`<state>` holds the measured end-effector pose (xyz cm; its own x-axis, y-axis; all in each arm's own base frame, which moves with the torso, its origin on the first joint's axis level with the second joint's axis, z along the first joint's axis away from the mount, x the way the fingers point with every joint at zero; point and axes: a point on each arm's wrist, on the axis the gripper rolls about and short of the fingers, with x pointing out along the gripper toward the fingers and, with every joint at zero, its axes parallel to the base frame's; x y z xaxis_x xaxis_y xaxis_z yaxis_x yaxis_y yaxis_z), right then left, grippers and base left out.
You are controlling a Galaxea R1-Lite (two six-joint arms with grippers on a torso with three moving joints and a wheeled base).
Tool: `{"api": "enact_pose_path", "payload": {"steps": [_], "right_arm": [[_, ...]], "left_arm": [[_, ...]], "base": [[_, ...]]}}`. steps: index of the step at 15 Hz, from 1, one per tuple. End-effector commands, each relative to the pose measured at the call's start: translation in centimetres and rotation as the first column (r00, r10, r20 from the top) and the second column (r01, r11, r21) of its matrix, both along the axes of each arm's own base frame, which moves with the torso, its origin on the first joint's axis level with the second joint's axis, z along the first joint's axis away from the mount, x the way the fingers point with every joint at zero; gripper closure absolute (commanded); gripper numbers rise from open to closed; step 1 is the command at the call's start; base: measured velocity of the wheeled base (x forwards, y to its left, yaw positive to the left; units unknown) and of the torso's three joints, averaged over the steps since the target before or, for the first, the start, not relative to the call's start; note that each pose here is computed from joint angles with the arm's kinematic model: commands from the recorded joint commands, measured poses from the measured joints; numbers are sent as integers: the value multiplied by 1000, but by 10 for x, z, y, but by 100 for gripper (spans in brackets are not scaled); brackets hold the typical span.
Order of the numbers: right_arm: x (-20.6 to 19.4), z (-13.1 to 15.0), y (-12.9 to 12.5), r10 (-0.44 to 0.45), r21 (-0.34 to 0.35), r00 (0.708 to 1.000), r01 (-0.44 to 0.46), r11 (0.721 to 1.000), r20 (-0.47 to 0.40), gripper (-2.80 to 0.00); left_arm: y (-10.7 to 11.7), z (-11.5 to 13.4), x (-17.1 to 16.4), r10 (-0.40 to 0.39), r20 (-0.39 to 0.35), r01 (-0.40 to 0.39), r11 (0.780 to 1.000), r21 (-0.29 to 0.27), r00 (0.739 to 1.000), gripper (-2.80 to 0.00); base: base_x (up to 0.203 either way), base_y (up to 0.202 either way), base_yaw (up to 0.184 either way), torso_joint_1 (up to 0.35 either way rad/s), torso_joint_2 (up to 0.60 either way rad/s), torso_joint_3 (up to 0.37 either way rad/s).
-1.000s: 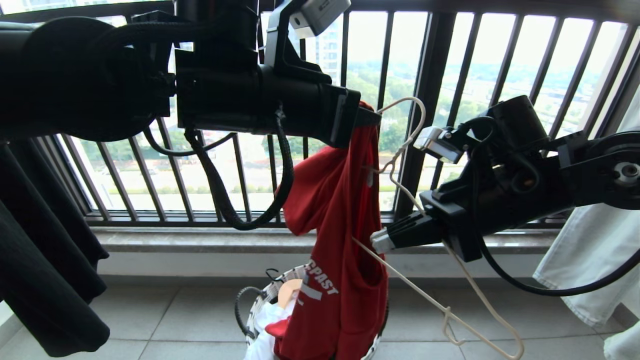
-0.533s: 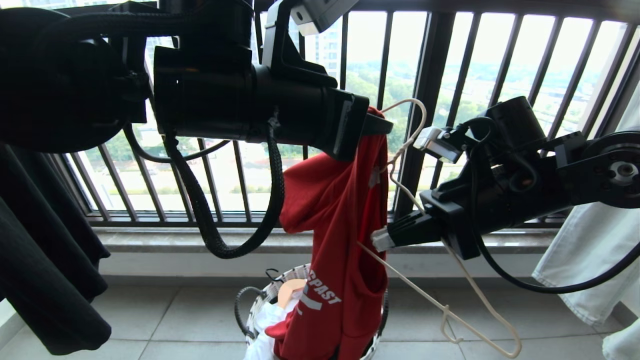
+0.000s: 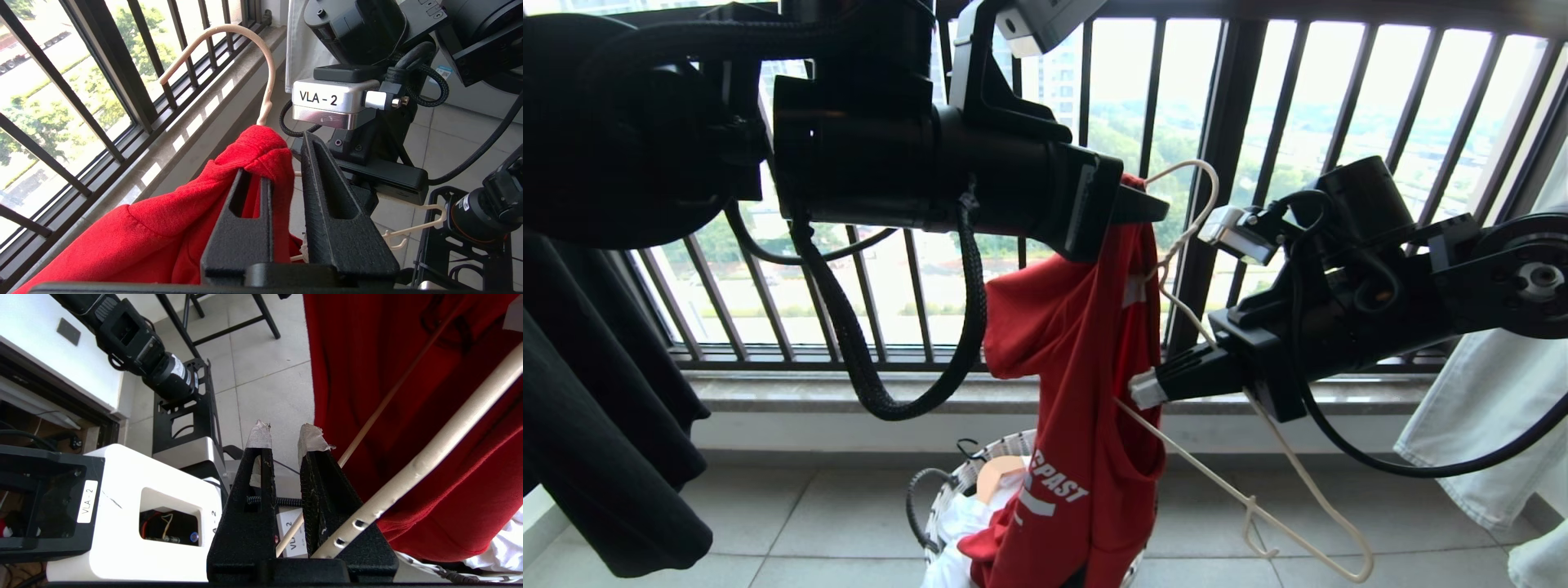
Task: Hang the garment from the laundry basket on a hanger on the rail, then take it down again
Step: Hang the clothes on the clothes rack
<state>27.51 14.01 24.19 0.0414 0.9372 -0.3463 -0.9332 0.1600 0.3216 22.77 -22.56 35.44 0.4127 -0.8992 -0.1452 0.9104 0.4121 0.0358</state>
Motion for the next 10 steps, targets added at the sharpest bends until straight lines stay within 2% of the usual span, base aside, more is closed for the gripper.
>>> {"api": "enact_pose_path", "payload": {"steps": [1, 4, 5, 6, 9, 10], "right_arm": [[-1, 1, 0, 5, 4, 1000, -5, 1000, 1, 0], [-1, 1, 0, 5, 4, 1000, -5, 1000, 1, 0], [-1, 1, 0, 5, 4, 1000, -5, 1000, 1, 0], [-1, 1, 0, 6, 4, 1000, -6, 1000, 3, 0], [-1, 1, 0, -2, -2, 1000, 2, 1000, 7, 0], [-1, 0, 0, -2, -3, 1000, 2, 1000, 4, 0]], "left_arm": [[0, 1, 0, -2, 1, 2, 1000, -2, 1000, -280], [2, 1, -2, -4, 23, 4, 1000, 19, 1000, -280], [3, 1, -4, -6, 10, 5, 999, 33, 1000, -280], [6, 1, -8, -10, -6, 10, 998, 55, 1000, -280], [16, 7, -22, -22, 8, 20, 987, 160, 1000, -280], [18, 12, -24, -24, 23, 20, 985, 169, 999, -280]], "base": [[0, 0, 0, 0, 0, 0], [0, 0, 0, 0, 0, 0], [0, 0, 0, 0, 0, 0], [0, 0, 0, 0, 0, 0], [0, 0, 0, 0, 0, 0], [0, 0, 0, 0, 0, 0]]}}
